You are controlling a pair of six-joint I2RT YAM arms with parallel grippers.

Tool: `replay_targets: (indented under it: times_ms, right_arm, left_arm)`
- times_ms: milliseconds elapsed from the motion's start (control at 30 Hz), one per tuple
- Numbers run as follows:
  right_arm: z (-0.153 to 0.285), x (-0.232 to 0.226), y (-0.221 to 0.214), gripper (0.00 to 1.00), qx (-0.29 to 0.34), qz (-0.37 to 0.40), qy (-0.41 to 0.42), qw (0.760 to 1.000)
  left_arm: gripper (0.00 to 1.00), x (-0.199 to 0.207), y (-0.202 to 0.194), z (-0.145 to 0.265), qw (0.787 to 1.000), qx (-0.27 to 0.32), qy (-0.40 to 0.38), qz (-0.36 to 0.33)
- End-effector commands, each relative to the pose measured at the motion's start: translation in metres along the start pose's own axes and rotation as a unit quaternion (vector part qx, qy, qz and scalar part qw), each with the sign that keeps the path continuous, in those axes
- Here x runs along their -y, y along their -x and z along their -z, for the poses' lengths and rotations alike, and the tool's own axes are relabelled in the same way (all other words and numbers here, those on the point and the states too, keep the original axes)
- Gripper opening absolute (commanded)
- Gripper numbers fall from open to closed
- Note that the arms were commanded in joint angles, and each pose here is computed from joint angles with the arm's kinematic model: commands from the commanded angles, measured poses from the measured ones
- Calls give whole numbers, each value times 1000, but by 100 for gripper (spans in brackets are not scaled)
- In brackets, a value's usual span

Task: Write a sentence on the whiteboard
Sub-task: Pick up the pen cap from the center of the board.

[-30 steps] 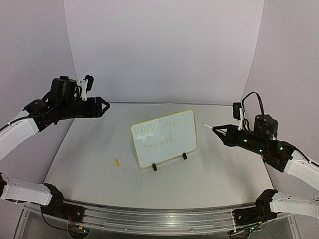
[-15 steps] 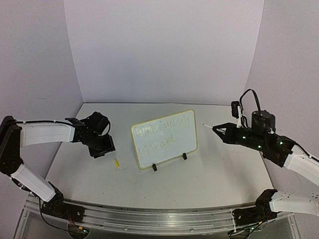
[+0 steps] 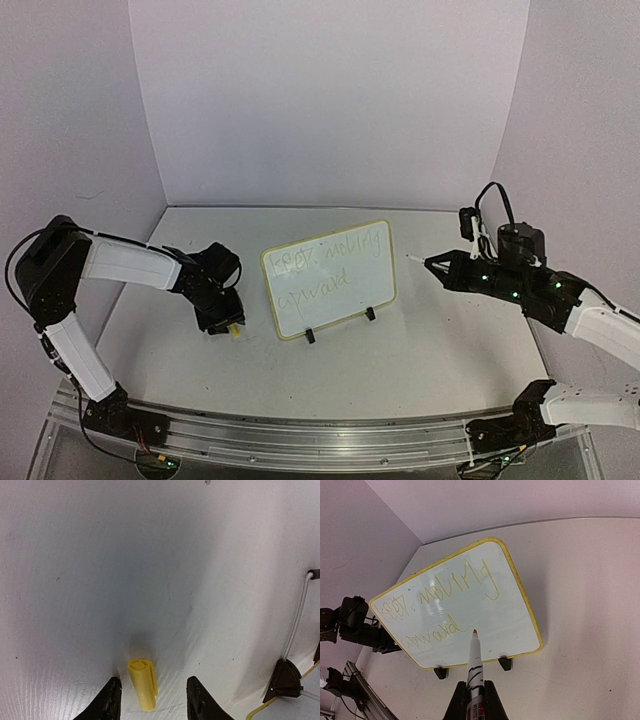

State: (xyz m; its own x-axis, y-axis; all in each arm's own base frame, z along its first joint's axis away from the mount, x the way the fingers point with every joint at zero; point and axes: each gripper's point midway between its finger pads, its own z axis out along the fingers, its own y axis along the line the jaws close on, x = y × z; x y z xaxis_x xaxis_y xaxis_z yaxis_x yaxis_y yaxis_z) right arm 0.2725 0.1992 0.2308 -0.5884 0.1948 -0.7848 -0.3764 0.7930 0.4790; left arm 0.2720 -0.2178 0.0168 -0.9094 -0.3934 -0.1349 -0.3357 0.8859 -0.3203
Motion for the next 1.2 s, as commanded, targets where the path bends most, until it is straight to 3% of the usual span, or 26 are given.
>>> replay_targets:
  times_ms: [0, 300, 733, 967, 1167]
  right_arm:
    - [3, -5, 15, 0, 21, 5, 2, 1000]
    - [6, -2, 13, 0, 26, -2, -1, 1000]
    - [5, -9, 12, 0, 23, -3, 20, 1000]
    - [12, -39, 26, 0, 78, -18, 82, 993]
    - [3, -89, 18, 0, 94, 34, 90, 991]
  left_arm:
    - [42, 10, 10, -3, 1000, 13, -1, 6]
    - [25, -13, 10, -10, 998, 20, 52, 10]
    - [0, -22, 8, -8, 997, 22, 68, 15]
    - [0, 9, 22, 36, 993, 72, -43, 80]
    - [0, 33, 39, 101, 965, 133, -165, 152]
